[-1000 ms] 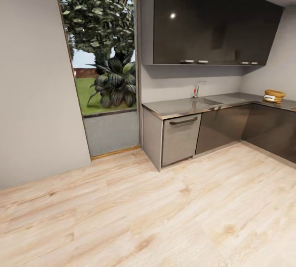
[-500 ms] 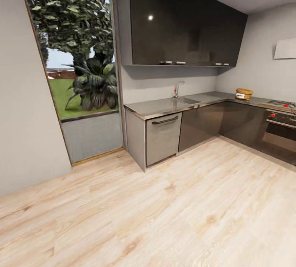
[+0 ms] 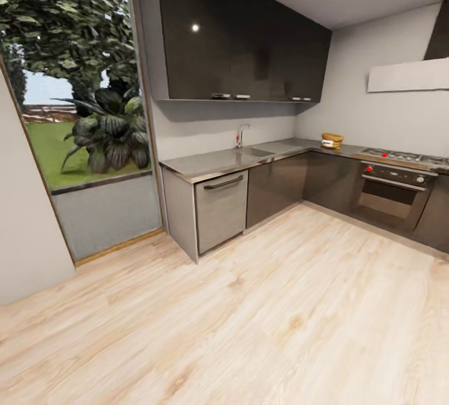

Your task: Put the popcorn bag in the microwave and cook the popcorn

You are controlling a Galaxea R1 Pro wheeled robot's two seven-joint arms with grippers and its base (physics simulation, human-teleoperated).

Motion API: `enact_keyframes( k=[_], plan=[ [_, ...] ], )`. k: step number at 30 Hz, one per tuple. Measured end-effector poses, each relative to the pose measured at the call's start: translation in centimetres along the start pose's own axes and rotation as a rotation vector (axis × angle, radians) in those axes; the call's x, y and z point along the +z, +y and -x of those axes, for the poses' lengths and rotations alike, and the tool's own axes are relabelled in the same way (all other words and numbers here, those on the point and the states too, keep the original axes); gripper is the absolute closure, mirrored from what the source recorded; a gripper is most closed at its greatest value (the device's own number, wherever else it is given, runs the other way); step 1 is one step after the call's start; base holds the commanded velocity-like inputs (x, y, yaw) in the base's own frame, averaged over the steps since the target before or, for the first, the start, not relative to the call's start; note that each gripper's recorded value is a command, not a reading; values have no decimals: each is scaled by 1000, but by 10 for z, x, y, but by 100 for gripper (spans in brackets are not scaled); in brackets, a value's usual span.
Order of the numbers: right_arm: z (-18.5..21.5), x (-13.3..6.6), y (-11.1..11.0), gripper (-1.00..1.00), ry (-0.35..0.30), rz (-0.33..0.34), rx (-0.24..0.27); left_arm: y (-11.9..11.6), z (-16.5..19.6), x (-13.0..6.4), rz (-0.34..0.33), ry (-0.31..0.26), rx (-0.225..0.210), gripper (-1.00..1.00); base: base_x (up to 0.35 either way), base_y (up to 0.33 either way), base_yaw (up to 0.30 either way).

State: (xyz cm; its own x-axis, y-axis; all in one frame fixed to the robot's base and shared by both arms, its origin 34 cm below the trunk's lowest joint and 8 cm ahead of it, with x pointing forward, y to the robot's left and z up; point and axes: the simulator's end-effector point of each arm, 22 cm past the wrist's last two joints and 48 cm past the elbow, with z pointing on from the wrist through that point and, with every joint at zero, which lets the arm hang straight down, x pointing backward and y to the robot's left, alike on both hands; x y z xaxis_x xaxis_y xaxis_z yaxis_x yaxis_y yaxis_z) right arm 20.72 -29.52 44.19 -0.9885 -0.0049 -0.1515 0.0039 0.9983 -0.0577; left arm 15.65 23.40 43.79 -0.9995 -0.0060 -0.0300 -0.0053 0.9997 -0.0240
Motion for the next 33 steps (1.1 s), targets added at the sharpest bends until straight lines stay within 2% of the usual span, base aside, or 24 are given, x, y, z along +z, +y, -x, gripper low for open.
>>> enact_keyframes(
  k=[33],
  plan=[
    [3, 0, 0, -100, -7, 0, 0, 0, 2, 0, 0, -6, 0, -100, 0, 0, -289]
  ],
)
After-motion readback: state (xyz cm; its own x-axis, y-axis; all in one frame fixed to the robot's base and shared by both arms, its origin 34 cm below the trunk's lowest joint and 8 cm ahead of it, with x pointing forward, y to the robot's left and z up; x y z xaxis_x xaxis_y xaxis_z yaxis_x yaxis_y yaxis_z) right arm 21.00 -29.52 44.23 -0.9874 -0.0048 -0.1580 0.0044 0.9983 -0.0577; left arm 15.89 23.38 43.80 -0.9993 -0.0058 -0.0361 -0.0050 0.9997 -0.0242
